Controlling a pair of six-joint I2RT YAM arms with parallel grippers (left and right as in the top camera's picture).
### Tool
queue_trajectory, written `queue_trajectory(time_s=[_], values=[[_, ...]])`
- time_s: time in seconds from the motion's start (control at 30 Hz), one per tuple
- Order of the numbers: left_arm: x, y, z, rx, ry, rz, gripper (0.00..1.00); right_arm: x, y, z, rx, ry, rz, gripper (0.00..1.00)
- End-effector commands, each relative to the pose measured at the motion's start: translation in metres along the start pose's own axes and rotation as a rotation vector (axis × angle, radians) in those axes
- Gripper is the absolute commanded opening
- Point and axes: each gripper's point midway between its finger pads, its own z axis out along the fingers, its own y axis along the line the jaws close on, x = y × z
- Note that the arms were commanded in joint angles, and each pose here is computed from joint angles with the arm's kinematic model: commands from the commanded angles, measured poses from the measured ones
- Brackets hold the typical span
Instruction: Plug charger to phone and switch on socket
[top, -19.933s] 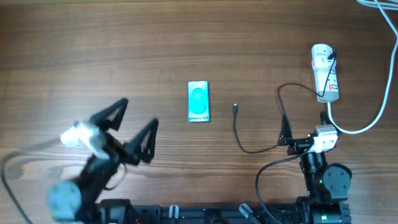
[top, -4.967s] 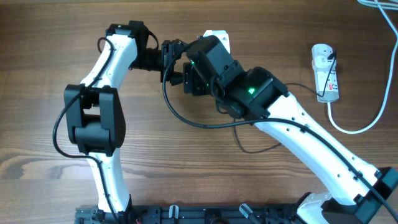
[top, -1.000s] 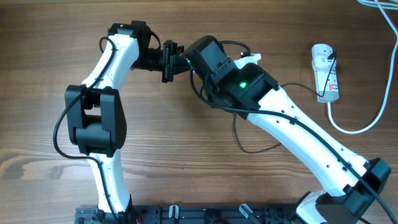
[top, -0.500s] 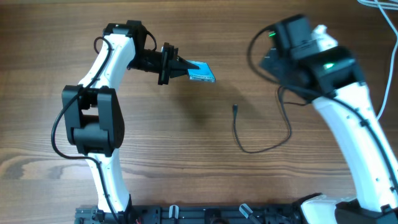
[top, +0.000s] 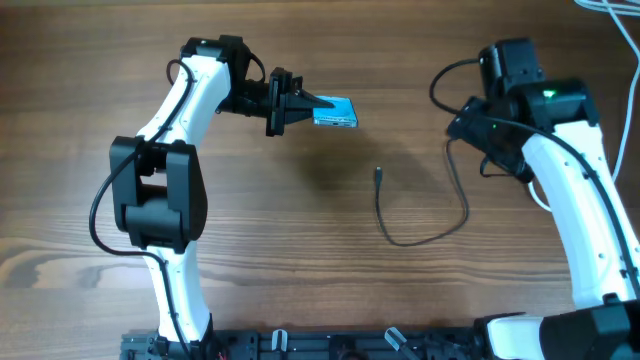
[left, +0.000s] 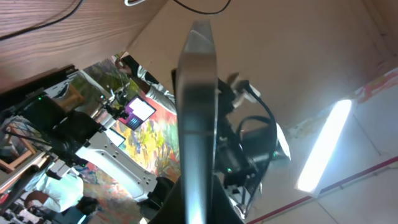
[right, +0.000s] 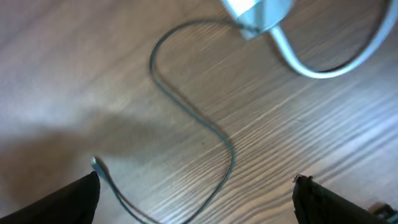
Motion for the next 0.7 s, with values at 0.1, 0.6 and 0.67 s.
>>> queue_trajectory(time_s=[0.1,0.6,0.67], values=[[0.020,-0.020,-0.002,0.050,0.028,0.072,0.04,0.036,0.025,0.027,-0.144,0.159,-0.147,1.00],[0.018,-0.021,-0.009,0.061,0.017,0.071,0.04,0.032,0.057,0.038,-0.296,0.127,-0.186,1.00],[0.018,-0.021,-0.009,0.061,0.017,0.068,0.04,0.033,0.057,0.038,-0.296,0.127,-0.209,1.00]])
